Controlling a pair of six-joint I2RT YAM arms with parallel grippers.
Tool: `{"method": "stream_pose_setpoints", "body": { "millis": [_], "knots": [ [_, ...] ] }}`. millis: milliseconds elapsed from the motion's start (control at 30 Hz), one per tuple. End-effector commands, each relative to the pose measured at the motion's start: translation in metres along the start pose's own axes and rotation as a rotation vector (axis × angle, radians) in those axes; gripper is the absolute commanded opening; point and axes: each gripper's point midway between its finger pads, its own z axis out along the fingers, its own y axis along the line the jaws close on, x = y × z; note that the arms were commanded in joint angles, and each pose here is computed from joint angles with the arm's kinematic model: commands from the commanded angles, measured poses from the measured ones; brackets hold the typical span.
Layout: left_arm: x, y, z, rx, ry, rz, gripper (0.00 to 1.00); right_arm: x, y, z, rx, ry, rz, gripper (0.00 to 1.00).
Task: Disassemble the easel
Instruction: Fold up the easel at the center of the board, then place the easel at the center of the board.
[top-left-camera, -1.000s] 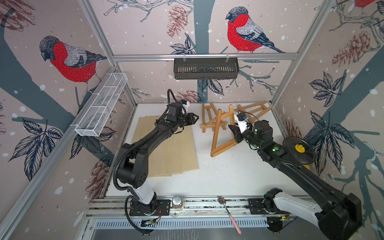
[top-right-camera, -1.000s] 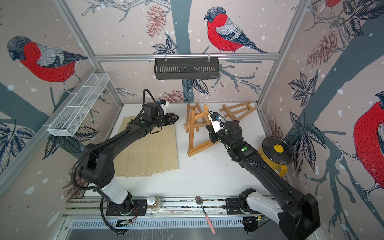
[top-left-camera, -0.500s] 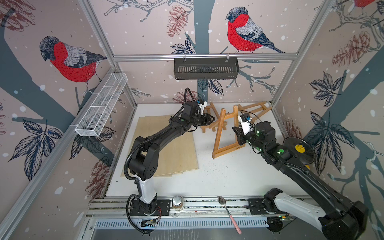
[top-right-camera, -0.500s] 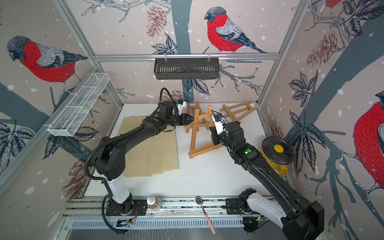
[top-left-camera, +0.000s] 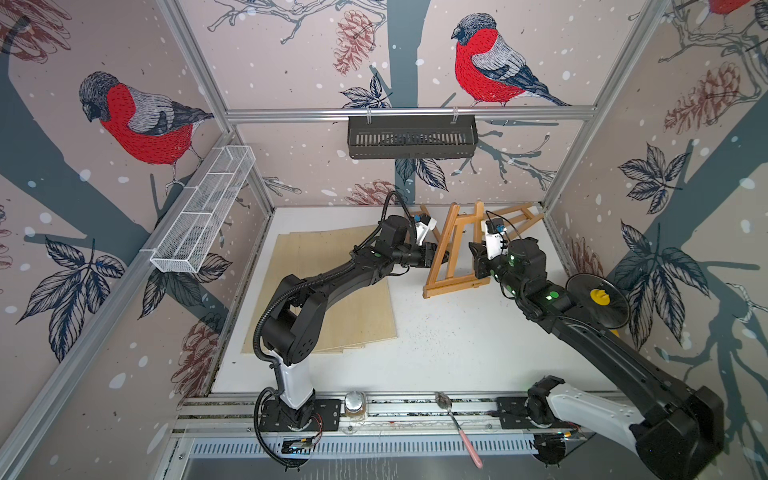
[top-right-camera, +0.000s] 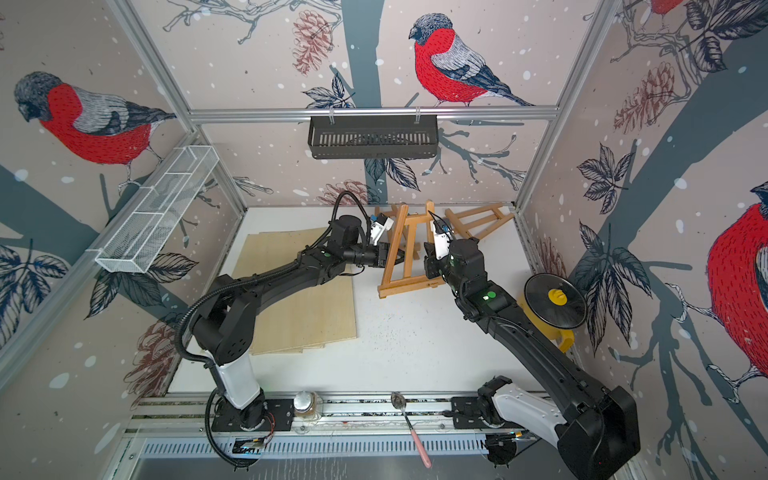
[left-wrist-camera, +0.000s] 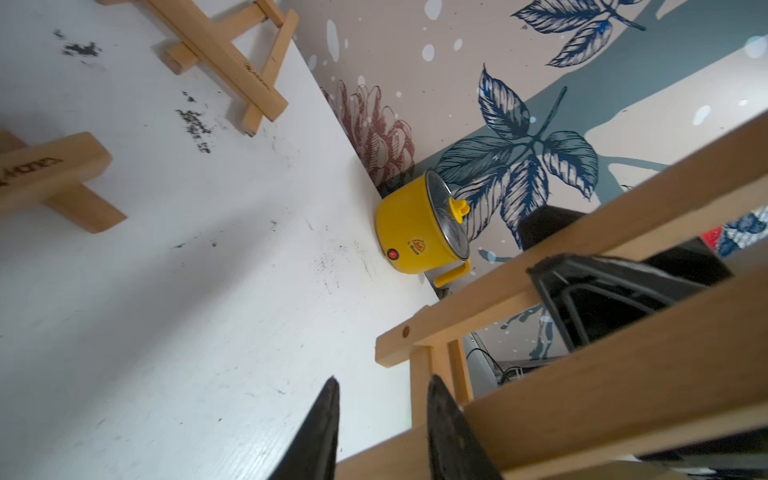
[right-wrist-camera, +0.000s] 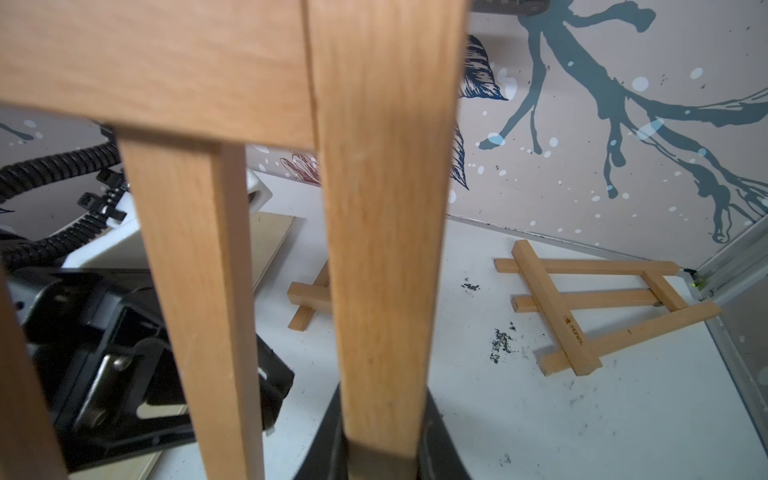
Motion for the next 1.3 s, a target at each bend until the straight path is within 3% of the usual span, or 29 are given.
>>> {"method": "stream_pose_setpoints", "body": {
  "millis": [0,100,200,467,667,1033,1267],
  "knots": [
    [0.002,-0.03,0.002,0.142,0.026,0.02,0.36,-0.023,-0.019,-0.001,0.088,-0.106,0.064,0.07],
    [0.006,-0.019,0.001,0.081,0.027,0.018,0.36,-0.02,-0.027,-0.003,0.12,-0.089,0.072,0.07],
    [0.004,0.011,-0.01,-0.102,0.027,0.037,0.38,-0.019,-0.037,-0.012,0.166,-0.056,0.069,0.07],
    [-0.024,0.069,-0.098,-0.356,-0.12,-0.021,0.39,0.003,-0.079,-0.037,0.268,0.042,0.151,0.07],
    [-0.029,0.071,-0.14,-0.436,-0.168,0.002,0.4,0.042,-0.109,-0.037,0.354,0.239,0.185,0.07],
    [-0.03,0.06,-0.172,-0.487,-0.189,0.042,0.39,0.15,-0.14,-0.01,0.478,0.724,0.135,0.07],
    [-0.033,0.051,-0.196,-0.539,-0.254,0.065,0.4,0.198,-0.155,0.011,0.529,0.903,0.06,0.07]
  ]
}}
